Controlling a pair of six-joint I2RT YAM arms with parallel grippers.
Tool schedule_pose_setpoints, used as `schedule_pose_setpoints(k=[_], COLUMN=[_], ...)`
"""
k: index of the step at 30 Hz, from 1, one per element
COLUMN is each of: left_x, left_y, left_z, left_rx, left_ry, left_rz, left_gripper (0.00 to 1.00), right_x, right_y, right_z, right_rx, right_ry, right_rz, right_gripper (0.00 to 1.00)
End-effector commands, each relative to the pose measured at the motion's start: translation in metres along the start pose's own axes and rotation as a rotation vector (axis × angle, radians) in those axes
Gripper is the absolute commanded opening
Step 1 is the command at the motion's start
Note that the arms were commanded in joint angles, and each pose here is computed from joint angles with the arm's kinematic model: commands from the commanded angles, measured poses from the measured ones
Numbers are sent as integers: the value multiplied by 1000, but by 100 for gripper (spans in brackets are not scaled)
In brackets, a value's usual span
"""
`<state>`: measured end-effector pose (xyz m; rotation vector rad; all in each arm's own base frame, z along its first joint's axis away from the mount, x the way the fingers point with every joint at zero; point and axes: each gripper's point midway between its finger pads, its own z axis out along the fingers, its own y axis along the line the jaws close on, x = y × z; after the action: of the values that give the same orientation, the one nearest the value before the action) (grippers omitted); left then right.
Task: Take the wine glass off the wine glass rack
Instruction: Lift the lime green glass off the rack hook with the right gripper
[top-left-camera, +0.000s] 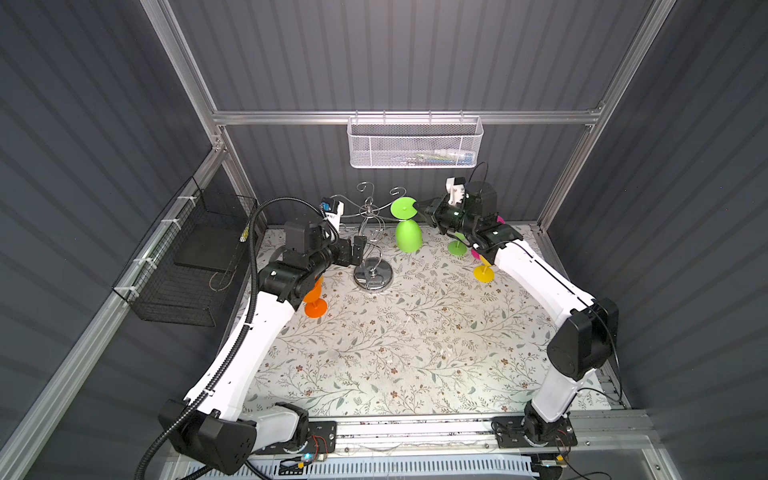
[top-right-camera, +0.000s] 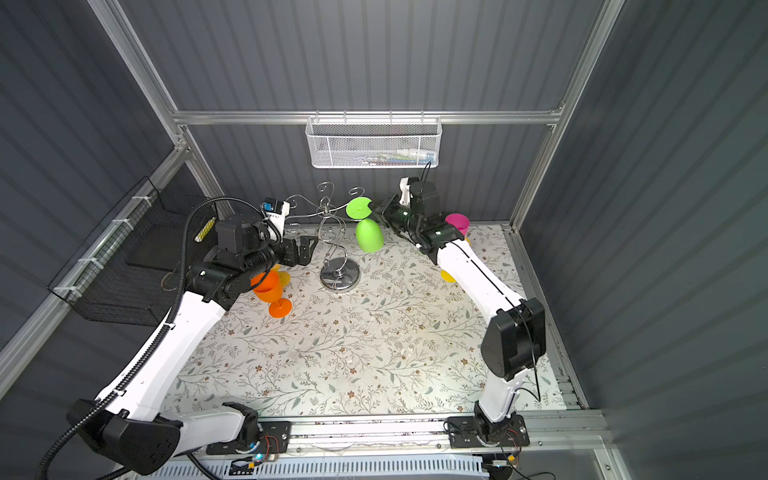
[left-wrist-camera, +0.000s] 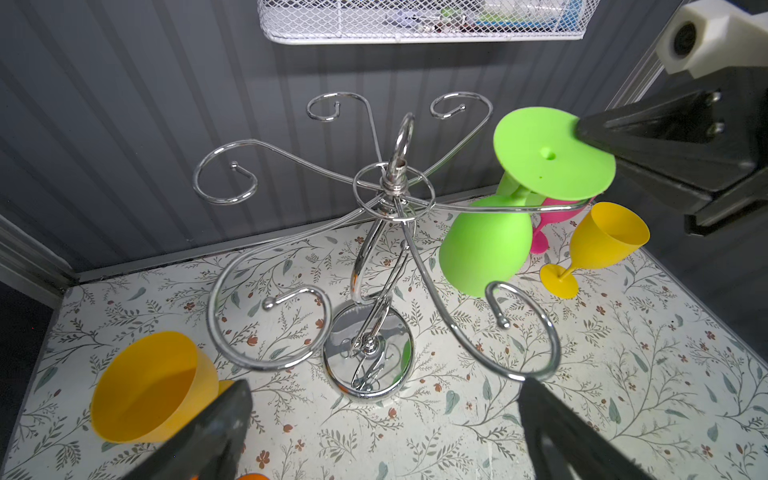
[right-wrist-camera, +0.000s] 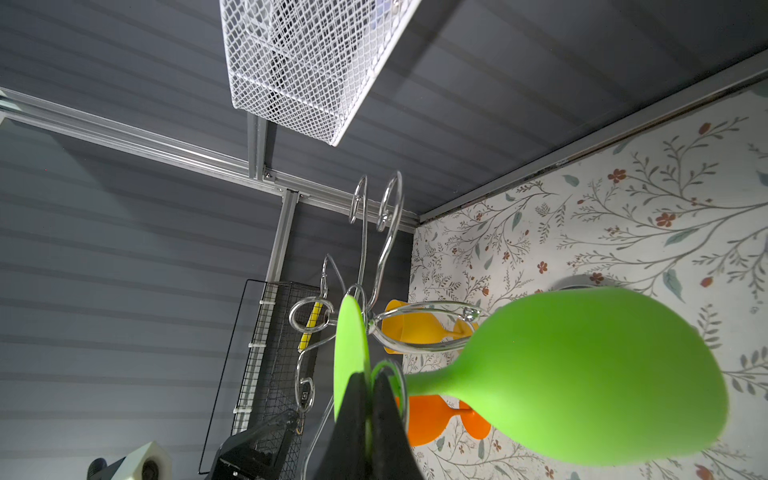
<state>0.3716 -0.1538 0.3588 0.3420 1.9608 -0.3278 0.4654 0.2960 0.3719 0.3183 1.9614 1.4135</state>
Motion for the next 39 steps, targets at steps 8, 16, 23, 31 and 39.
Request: schedule_pose_setpoints(k=[8,16,23,31,39], left_x=[-5,-3,-2,-2,0], left_y=[0,1,2,1,0], left_z=[-5,-2,0,-2,-1], left_rx=[7,4,-1,2,11], left_ry=[-29,-23,-15,-17,-14], left_rz=[15,10,6,5,3], left_gripper=[100,100,100,100,100], right_x=[-4,6,15,24,23], right_y=[25,18,24,32,38], right_z=[-27,-29,-25,-12,3], right_rx=[-50,-33,-41,-49,-53], right_ry=[-57,-29,-4,26,33], right_rz=[-40,-33,-44,-51,-62], right_gripper=[0,0,0,0,0])
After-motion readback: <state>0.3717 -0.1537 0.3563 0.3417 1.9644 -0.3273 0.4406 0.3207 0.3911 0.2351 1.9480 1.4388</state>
